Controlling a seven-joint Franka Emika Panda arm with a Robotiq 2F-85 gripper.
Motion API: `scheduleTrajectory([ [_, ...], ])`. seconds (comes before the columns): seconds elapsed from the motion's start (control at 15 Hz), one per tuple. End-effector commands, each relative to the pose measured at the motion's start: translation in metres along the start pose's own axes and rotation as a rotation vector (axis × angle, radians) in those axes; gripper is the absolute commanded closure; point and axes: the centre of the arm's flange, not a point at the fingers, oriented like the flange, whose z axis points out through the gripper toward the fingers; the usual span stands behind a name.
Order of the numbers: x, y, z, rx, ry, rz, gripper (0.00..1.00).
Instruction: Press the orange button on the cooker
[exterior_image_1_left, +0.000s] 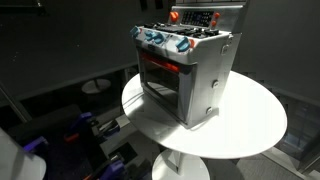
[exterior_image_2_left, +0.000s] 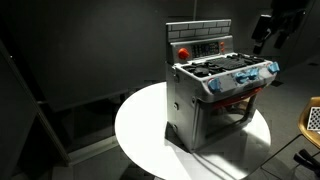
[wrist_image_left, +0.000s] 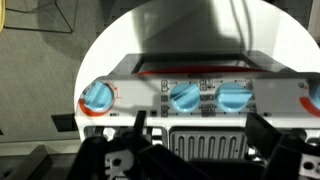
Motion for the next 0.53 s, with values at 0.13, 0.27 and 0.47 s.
scheduleTrajectory([
  [0.13,0.055,0.014,-0.011,-0.012,0.177,0.113,0.0],
  [0.27,0.074,0.022,-0.013,-0.028,0.232,0.157,0.0],
  [0.47,0.096,0.033,-0.01,-0.054,0.29,0.216,0.0],
])
